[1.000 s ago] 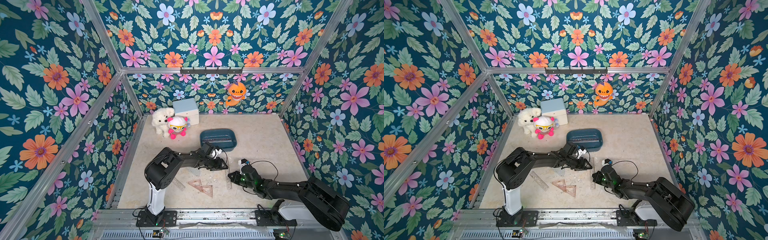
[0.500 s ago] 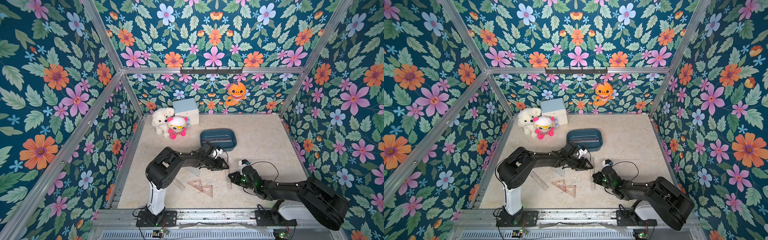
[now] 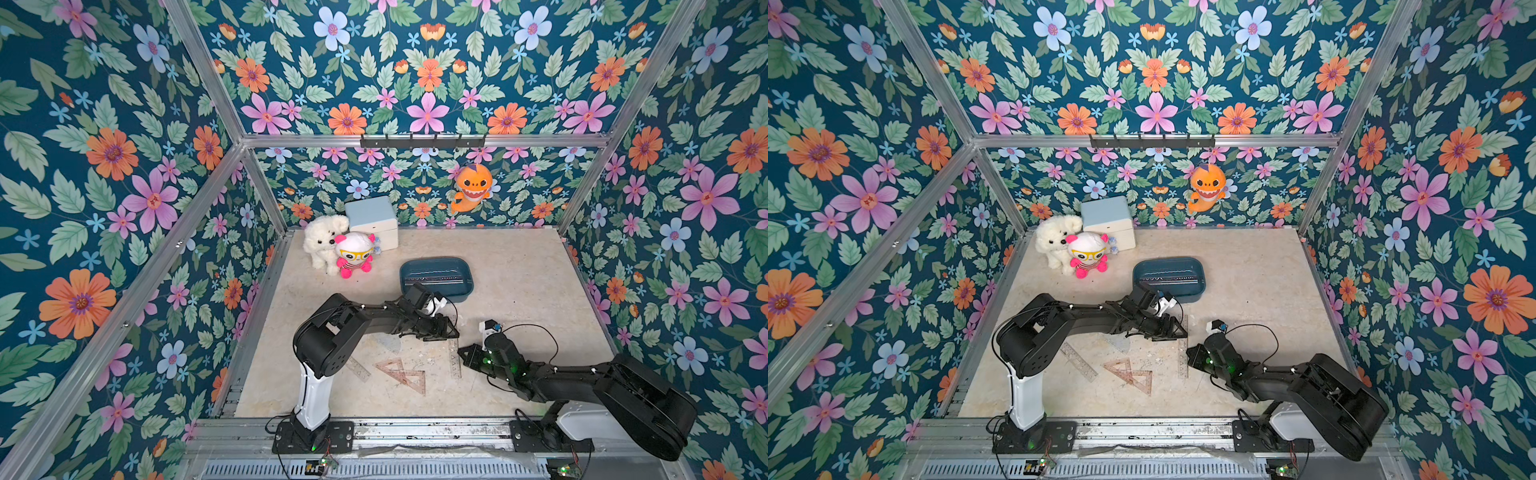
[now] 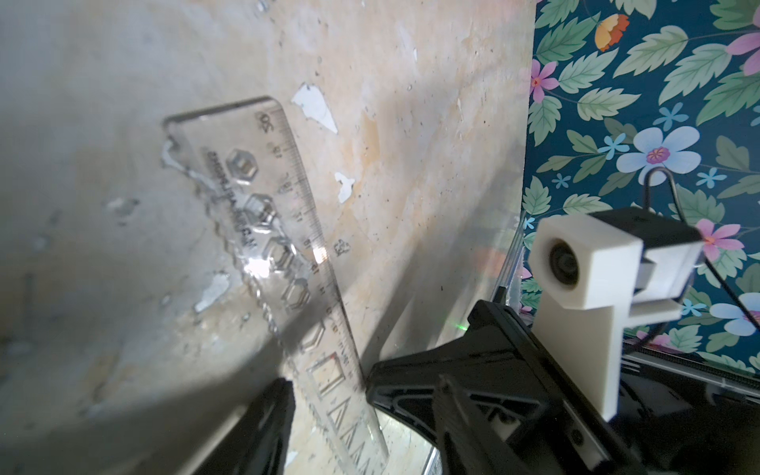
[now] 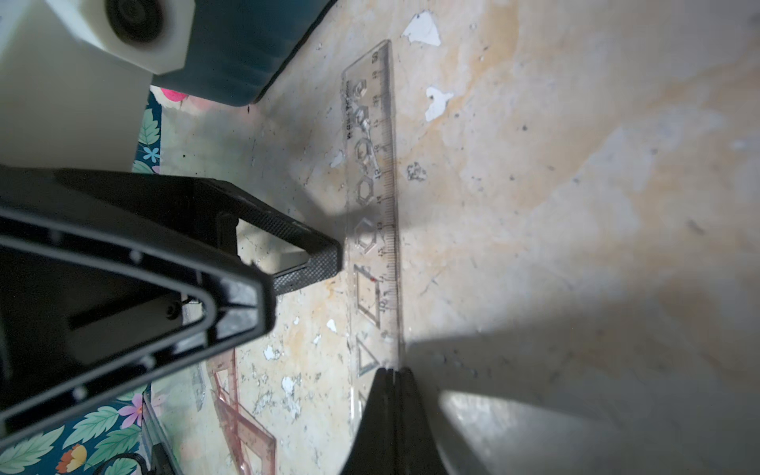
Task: Put the scattered rulers into the storage box
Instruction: Pick up the ruler from the center of the board.
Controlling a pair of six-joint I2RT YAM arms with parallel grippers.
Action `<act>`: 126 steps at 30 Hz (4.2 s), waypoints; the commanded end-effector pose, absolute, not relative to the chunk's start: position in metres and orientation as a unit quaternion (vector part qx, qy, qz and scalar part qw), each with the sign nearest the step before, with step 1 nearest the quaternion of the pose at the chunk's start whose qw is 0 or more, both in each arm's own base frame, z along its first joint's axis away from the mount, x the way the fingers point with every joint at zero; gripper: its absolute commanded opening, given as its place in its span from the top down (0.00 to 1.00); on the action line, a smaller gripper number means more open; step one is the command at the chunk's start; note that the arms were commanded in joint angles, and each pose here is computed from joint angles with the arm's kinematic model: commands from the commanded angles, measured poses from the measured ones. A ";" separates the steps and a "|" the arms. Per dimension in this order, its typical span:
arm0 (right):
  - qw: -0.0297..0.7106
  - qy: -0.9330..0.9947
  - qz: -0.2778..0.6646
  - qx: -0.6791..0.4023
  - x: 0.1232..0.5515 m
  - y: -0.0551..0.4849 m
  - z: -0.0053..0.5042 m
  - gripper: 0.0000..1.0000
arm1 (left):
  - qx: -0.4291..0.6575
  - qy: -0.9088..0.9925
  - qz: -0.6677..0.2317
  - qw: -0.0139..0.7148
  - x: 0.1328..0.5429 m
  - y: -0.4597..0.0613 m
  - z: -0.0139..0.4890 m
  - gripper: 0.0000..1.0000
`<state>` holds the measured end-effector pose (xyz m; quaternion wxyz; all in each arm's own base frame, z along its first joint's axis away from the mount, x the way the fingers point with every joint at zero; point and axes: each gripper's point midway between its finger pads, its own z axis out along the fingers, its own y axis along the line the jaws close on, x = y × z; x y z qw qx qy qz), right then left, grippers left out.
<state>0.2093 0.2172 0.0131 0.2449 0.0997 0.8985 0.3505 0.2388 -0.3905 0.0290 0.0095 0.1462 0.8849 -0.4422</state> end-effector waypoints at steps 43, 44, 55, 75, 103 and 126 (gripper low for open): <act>0.240 0.902 0.346 0.090 0.220 0.229 0.026 1.00 | 0.108 0.933 -0.344 -0.006 0.231 -0.346 -0.006 0.41; 0.238 0.903 0.346 0.091 0.219 0.229 0.024 1.00 | 0.108 0.933 -0.344 -0.007 0.230 -0.346 -0.006 0.41; 0.234 0.903 0.347 0.095 0.216 0.227 0.018 1.00 | 0.106 0.933 -0.344 -0.015 0.228 -0.346 -0.012 0.40; 0.225 0.907 0.343 0.097 0.212 0.225 0.007 1.00 | 0.102 0.933 -0.345 -0.022 0.227 -0.347 -0.015 0.40; 0.228 0.902 0.353 0.097 0.210 0.222 0.008 1.00 | 0.136 0.928 -0.344 -0.044 0.209 -0.364 -0.020 0.90; 0.256 0.768 0.585 0.052 0.286 0.193 0.186 0.42 | 0.275 0.795 -0.540 0.003 0.238 -0.373 0.163 1.00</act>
